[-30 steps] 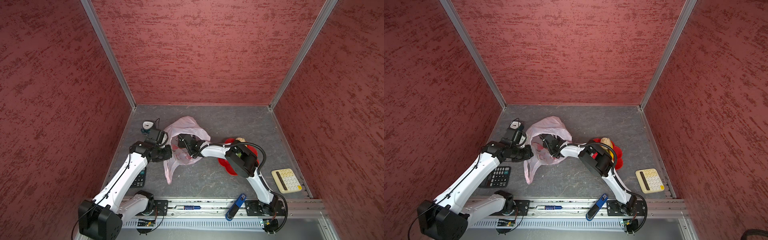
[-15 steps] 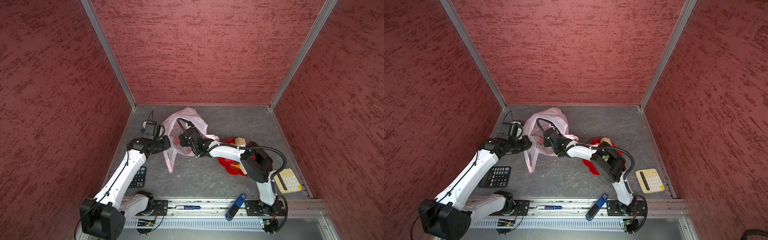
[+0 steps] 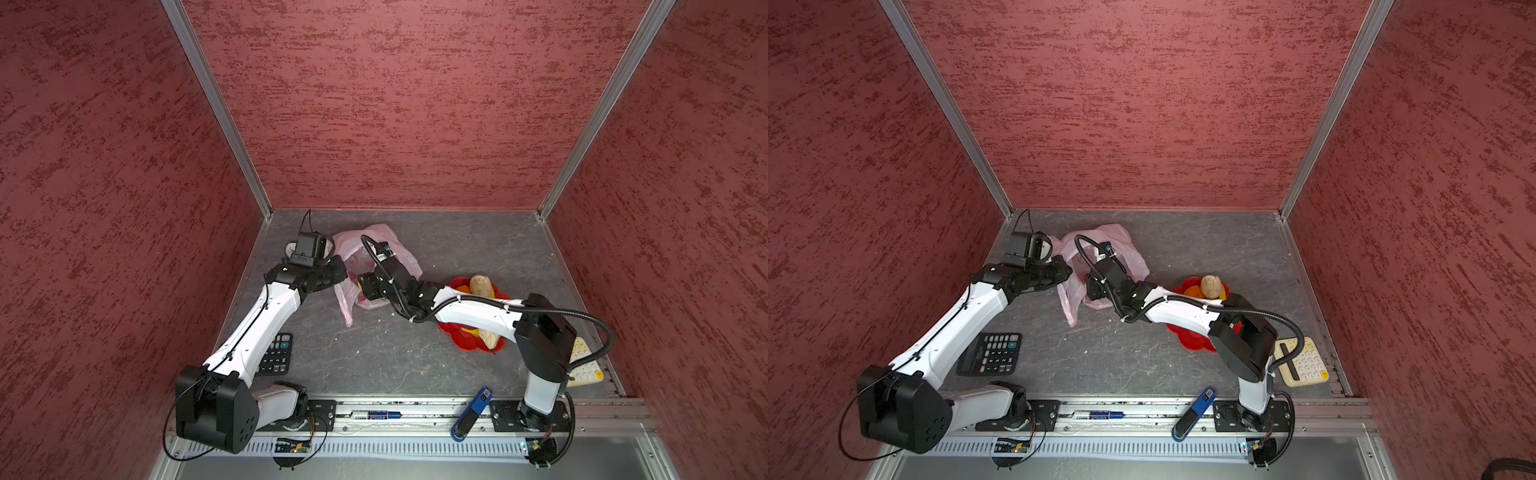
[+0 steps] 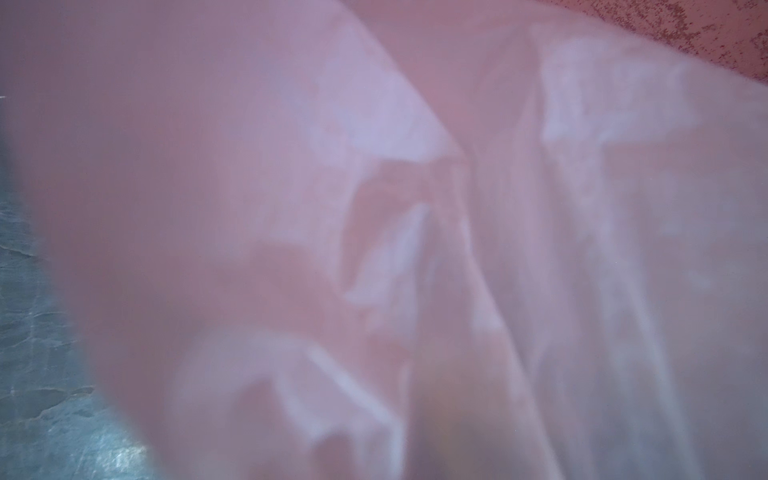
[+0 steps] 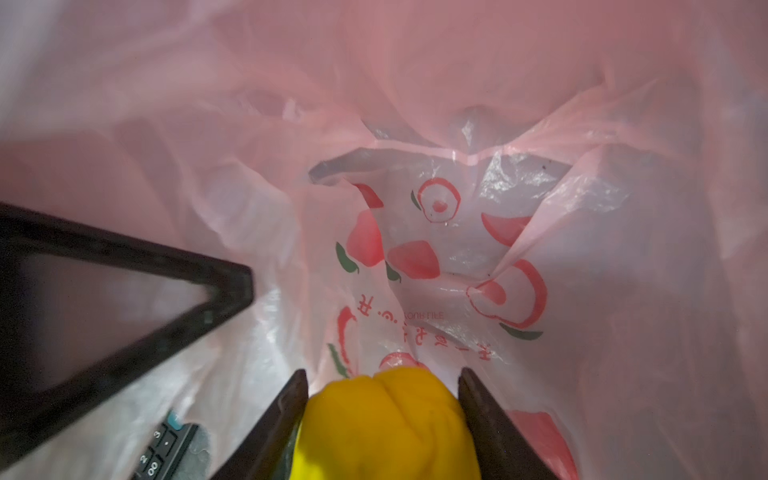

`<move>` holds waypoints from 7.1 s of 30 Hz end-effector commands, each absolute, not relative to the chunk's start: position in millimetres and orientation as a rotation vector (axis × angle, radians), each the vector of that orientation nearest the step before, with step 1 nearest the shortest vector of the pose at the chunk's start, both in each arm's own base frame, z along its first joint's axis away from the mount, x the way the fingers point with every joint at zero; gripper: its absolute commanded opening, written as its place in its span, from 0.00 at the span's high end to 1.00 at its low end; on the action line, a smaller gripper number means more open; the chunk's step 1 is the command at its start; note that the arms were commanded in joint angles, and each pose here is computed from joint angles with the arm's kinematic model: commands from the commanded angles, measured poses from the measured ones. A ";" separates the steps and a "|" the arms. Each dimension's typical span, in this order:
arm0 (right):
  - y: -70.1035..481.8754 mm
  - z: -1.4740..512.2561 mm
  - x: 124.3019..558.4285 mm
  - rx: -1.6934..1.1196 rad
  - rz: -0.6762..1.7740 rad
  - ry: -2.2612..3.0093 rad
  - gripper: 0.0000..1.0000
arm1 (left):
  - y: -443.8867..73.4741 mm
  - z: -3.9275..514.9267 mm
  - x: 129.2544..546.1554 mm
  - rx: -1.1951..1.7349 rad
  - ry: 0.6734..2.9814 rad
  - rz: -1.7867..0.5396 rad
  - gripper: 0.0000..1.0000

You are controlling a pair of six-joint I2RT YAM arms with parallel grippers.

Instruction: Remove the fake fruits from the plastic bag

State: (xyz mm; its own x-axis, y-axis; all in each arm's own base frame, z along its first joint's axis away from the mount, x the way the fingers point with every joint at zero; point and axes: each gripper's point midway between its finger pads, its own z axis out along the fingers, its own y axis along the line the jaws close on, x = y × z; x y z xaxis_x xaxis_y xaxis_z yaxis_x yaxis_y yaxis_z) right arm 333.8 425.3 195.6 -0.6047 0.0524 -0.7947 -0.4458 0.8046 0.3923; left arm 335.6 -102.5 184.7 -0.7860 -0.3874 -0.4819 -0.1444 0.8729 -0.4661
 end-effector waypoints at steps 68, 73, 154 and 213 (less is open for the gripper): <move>3.8 87.6 308.6 0.766 -0.049 2.221 0.25 | -132.8 154.2 407.4 -0.366 2.355 -0.613 0.74; 6.8 100.7 313.2 0.753 -0.024 2.208 0.14 | -132.6 162.6 406.3 -0.341 2.350 -0.606 0.67; 28.0 56.0 372.8 0.682 0.220 2.428 0.73 | -190.0 153.7 421.2 -0.336 2.301 -0.950 0.00; 25.9 134.9 386.2 0.471 0.250 2.331 0.39 | -180.1 128.0 290.8 0.420 2.787 -0.053 0.00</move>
